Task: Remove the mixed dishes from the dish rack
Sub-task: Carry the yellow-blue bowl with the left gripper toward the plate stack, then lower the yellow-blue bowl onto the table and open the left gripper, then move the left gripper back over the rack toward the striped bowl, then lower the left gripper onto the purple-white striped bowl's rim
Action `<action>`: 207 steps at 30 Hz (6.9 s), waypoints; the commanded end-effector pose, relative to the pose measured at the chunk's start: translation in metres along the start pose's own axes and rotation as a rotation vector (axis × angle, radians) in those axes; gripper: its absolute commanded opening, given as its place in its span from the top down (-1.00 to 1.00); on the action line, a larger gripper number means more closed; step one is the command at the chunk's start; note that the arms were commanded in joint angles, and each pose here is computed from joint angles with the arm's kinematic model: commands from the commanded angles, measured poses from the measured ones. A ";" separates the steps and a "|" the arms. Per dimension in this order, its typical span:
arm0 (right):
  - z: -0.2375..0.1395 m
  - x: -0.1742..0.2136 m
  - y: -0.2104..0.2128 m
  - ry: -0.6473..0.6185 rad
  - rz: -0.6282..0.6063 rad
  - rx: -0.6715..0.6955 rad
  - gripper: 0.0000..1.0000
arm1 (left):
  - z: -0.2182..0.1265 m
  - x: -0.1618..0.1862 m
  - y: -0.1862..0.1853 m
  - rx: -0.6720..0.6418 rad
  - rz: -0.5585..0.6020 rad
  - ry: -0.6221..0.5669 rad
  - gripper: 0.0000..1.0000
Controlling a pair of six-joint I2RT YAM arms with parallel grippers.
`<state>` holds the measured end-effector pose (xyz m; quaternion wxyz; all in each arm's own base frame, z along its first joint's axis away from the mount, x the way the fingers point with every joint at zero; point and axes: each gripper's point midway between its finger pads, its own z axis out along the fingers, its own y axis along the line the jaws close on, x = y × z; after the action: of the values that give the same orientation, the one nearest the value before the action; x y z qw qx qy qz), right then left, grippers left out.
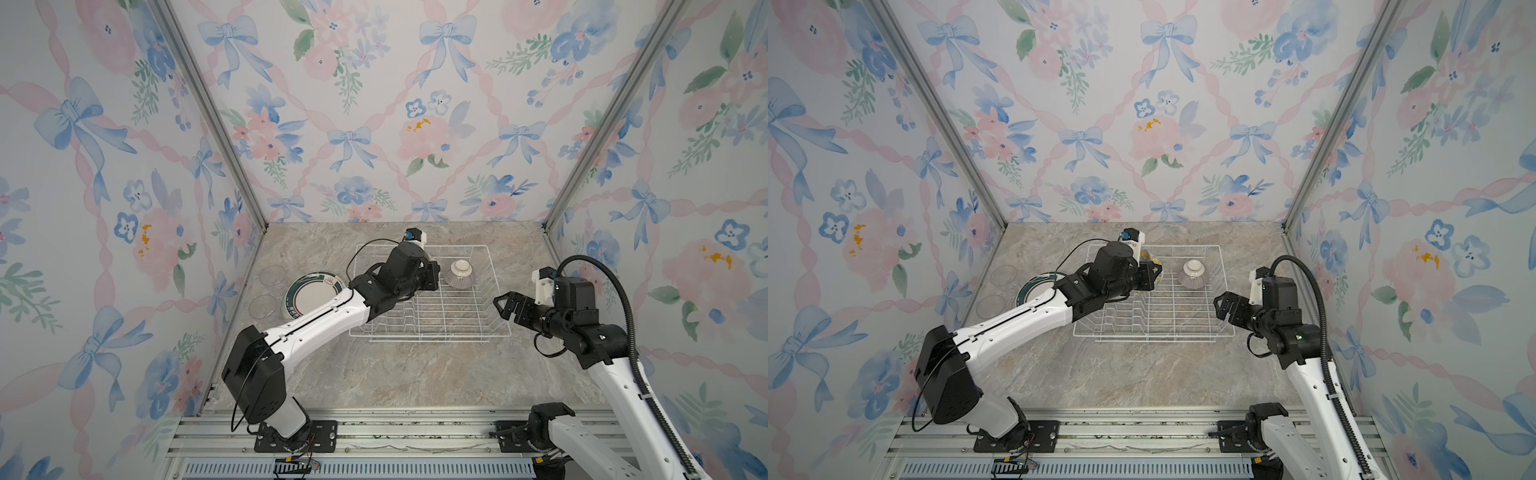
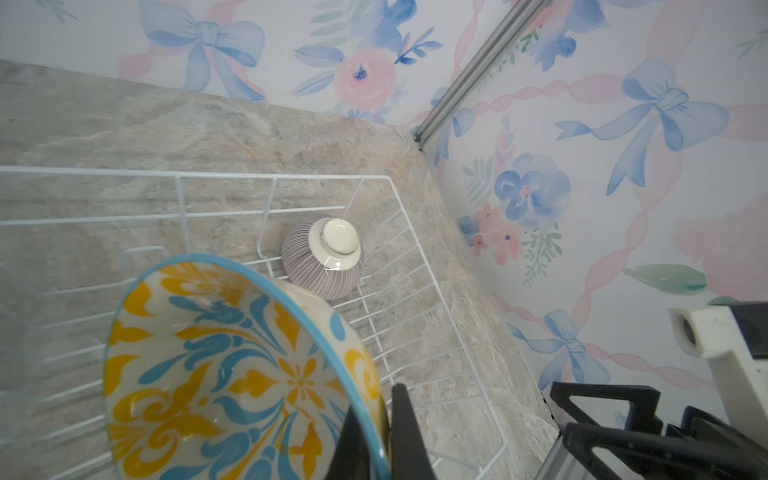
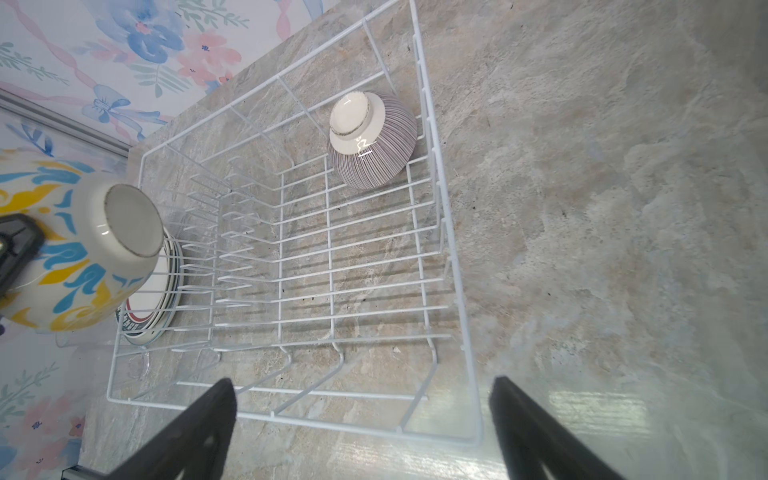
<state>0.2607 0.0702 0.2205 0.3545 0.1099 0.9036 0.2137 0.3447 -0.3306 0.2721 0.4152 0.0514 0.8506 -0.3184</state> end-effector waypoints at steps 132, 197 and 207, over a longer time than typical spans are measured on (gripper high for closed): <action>0.036 -0.040 -0.041 0.067 0.126 0.111 -0.94 | 0.176 0.024 0.006 0.126 -0.207 0.214 -0.92; 0.053 -0.036 -0.050 0.097 0.083 0.174 -0.94 | 0.261 0.098 0.043 0.134 -0.374 0.365 -0.96; 0.052 -0.037 -0.051 0.095 0.076 0.179 -0.94 | 0.259 0.097 0.048 0.072 -0.284 0.357 -0.96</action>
<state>0.3222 0.0283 0.1778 0.2876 0.1758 0.9280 0.1587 0.4787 -0.4692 0.0872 0.2248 -0.0024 0.8751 -0.4285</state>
